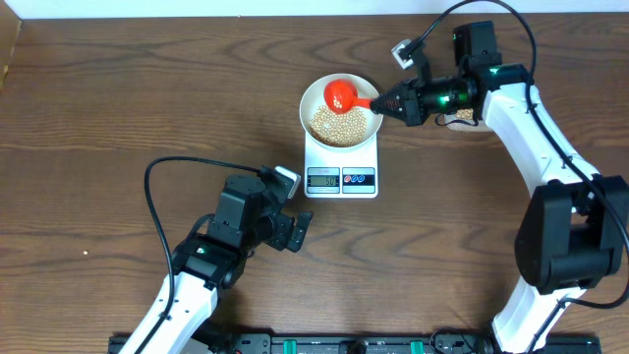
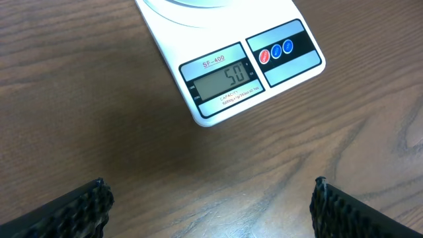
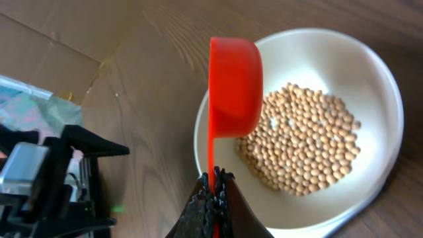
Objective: Scoop item into bowl and weigh 50g on scale
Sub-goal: 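Carry the scoop back right over the soybean tub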
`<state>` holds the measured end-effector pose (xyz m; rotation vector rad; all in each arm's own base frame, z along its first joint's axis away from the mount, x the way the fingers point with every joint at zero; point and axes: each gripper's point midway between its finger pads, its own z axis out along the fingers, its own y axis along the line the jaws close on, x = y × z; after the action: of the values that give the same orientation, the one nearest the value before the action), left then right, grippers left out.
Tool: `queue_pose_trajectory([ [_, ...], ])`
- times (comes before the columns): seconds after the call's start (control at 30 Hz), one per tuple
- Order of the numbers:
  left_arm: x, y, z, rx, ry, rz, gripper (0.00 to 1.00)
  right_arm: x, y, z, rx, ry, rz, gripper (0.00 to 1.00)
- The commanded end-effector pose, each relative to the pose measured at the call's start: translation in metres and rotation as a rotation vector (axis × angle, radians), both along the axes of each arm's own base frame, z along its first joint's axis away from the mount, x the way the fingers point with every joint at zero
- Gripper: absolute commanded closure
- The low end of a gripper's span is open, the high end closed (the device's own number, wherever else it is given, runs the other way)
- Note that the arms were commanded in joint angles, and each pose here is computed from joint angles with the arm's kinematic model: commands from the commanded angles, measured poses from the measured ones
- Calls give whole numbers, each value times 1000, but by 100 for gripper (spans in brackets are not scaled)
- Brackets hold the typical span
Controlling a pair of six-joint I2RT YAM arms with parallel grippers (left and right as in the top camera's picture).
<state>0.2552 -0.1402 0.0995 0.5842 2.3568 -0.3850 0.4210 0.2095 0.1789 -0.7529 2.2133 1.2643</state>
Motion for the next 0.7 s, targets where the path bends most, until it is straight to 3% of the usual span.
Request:
queue_pose_trajectory([
  [0.0,7,1,9,5,-30,2,2,-8,-2,40,64,-69,17,99],
  [0.4,7,1,9,5,-30,2,2,-9,-17,68,60,-141,-21,99],
  [0.67,7,1,9,5,-30,2,2,-7,-82,99,49,-175,-174,99],
])
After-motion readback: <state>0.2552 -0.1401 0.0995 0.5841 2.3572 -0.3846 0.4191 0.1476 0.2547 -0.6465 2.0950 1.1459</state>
